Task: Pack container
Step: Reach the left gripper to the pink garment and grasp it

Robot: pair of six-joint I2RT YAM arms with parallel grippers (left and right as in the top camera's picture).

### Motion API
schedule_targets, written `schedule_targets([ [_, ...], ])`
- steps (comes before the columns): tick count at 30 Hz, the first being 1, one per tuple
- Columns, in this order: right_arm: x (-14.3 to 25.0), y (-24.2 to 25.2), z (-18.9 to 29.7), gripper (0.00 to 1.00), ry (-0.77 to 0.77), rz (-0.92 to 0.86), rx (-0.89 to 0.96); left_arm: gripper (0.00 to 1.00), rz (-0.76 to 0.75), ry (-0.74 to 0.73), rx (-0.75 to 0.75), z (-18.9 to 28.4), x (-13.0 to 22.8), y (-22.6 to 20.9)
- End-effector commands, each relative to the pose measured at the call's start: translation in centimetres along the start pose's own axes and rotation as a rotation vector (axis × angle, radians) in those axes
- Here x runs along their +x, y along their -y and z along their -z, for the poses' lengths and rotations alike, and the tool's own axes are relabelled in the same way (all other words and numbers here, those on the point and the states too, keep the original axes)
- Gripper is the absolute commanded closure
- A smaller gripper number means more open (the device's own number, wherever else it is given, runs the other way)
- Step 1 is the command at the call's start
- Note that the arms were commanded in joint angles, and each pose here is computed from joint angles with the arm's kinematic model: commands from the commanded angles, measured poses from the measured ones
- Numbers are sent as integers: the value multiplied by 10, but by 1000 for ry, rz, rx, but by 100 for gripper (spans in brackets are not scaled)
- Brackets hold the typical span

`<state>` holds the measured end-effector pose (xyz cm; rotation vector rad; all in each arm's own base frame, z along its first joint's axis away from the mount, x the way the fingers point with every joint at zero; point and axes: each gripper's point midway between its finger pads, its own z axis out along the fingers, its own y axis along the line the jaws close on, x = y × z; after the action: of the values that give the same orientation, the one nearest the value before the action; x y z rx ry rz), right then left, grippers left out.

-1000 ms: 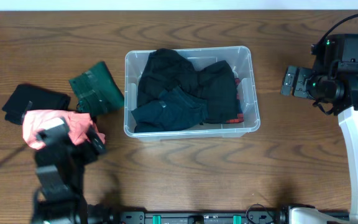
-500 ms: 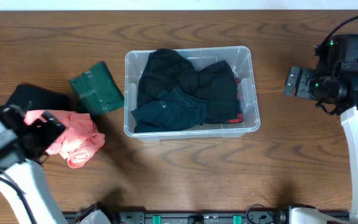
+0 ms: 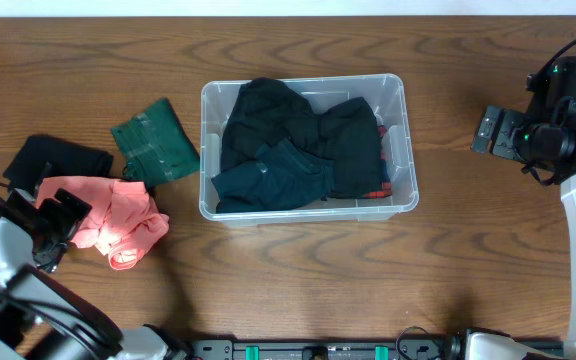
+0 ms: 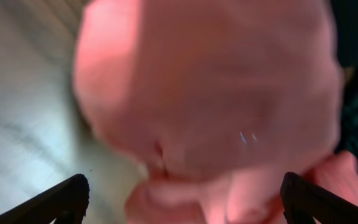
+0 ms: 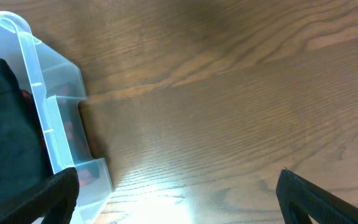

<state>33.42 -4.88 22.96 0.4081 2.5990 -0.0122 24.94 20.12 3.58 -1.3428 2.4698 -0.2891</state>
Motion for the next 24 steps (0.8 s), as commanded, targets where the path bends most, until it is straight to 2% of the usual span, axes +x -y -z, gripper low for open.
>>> schedule_targets([
  [1,-2,1,0,1,3,-3,2,1,-16,-44,92,-15,0,11],
  [2,-2,1,0,1,3,-4,2,0,-16,-55,113,-19,2,14],
  [5,-2,1,0,1,3,-4,2,9,-3,-102,174,-30,8,21],
  [10,-1,1,0,1,1,-4,2,72,5,-124,204,-32,12,25],
  [12,-2,1,0,1,1,-4,2,91,7,-130,246,-28,14,33],
  [13,-1,1,0,1,1,-4,2,94,5,-128,272,-25,13,38],
  [17,-2,1,0,1,1,-3,2,94,-18,-89,361,-4,9,57],
  [24,-2,1,0,1,5,-3,2,94,-97,105,438,81,0,91],
])
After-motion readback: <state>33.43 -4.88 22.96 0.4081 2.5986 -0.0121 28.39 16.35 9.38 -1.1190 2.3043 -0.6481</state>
